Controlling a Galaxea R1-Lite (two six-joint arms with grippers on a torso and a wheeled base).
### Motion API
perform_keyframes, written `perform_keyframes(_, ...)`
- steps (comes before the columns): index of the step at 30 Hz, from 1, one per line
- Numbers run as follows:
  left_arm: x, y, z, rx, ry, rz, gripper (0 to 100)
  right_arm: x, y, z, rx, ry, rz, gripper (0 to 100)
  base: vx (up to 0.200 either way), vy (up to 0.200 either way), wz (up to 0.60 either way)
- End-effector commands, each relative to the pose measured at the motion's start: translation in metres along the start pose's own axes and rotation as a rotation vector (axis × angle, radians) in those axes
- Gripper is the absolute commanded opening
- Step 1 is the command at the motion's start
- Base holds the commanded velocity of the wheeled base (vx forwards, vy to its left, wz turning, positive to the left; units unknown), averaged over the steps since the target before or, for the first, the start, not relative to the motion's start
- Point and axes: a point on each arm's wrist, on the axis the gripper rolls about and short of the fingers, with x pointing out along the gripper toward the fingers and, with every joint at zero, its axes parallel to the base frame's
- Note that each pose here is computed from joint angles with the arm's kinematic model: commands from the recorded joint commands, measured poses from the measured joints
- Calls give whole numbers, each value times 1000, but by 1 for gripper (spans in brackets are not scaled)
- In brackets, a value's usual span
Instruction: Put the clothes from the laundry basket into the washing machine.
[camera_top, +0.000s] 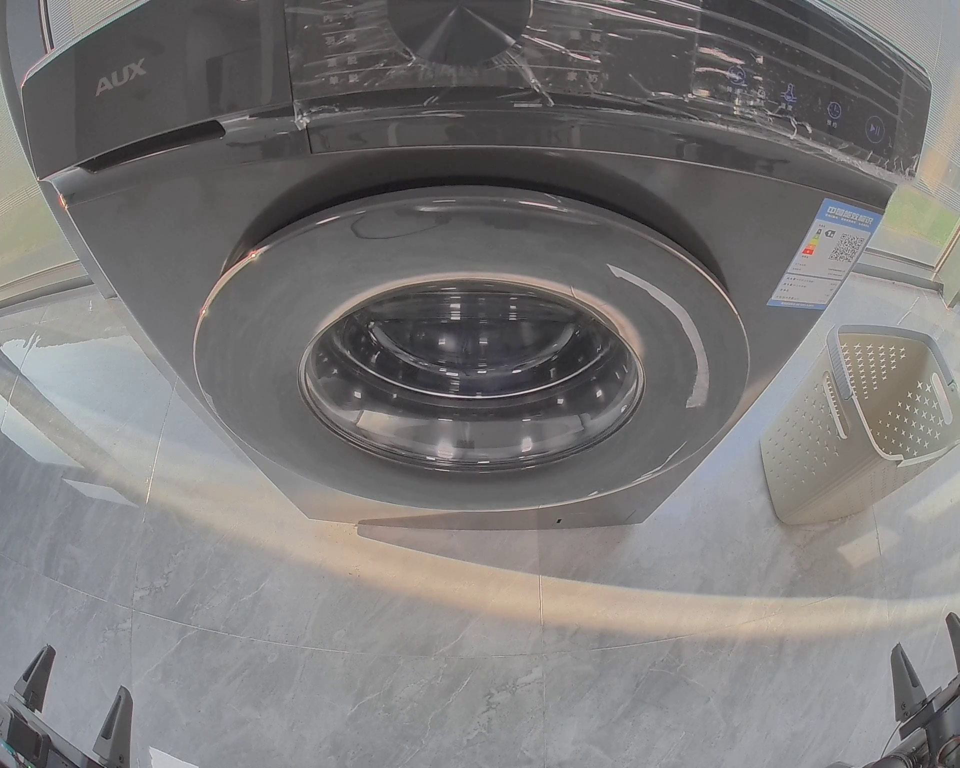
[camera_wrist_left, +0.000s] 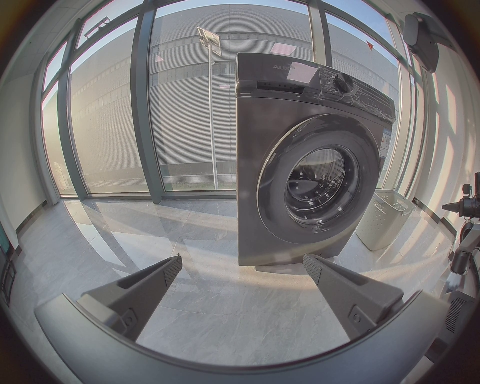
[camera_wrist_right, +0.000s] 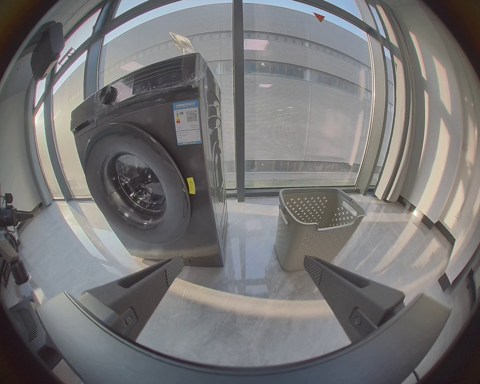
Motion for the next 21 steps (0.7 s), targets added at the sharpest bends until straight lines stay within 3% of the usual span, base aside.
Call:
perform_keyframes(1,0,0,-5,-2,4,1,100,1,0,-4,-10,12,11,100,0,0,0)
perform_keyframes(21,0,0,-5,-6,0,6,100,1,0,-4,-12,12,19,100,0,0,0)
